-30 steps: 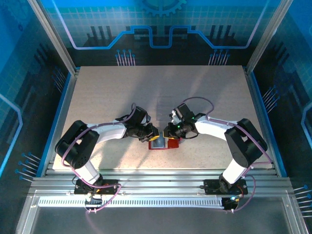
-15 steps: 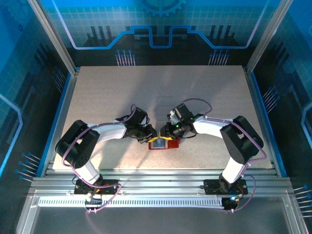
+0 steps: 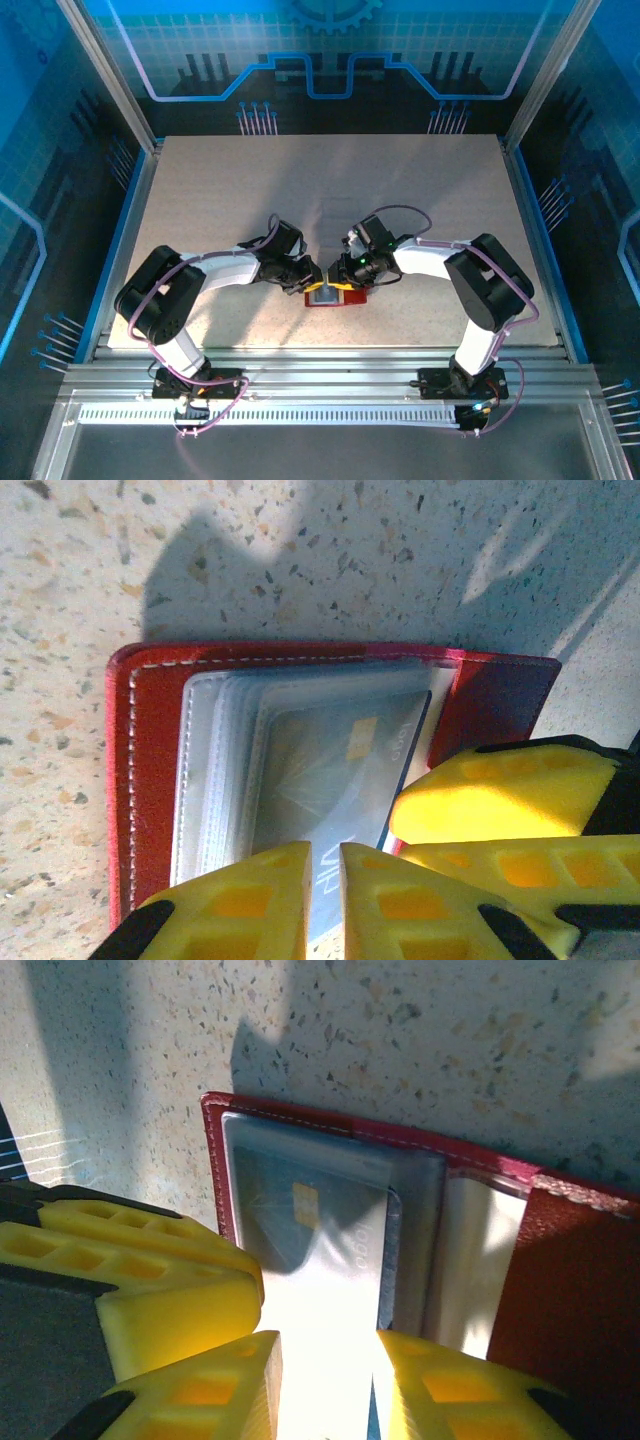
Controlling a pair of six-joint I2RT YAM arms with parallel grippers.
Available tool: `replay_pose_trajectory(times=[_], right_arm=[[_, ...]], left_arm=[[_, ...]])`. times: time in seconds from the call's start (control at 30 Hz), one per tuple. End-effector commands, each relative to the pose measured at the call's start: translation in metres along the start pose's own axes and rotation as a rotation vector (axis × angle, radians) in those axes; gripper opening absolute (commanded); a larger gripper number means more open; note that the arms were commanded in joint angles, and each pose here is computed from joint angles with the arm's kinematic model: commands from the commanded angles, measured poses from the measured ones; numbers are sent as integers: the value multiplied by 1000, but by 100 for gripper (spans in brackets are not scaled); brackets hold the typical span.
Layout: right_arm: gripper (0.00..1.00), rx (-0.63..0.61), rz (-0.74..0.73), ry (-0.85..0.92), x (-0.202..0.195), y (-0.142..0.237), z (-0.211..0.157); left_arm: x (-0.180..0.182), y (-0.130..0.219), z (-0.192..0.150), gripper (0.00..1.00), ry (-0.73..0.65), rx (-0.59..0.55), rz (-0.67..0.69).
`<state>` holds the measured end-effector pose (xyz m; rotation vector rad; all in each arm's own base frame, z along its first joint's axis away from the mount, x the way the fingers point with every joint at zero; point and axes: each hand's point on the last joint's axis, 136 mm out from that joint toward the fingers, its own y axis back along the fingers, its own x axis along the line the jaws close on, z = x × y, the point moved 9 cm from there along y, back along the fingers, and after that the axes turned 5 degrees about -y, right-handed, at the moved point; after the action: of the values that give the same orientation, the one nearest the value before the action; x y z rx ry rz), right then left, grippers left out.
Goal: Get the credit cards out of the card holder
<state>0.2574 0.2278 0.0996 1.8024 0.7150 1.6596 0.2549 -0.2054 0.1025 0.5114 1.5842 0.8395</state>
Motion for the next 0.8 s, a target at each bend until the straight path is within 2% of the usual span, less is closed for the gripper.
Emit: replay_pose_trajectory(times=[0.0, 0.33, 0.77], right_arm=[[32, 21, -15, -20, -10, -4, -1], [32, -6, -81, -10, -11, 5, -4], [31, -47, -56, 8, 1, 22, -3]], left_arm=[[4, -1, 0, 16, -8, 3, 28], [4, 0, -1, 16, -7, 3, 29], [-5, 13, 1, 16, -46, -24, 59]])
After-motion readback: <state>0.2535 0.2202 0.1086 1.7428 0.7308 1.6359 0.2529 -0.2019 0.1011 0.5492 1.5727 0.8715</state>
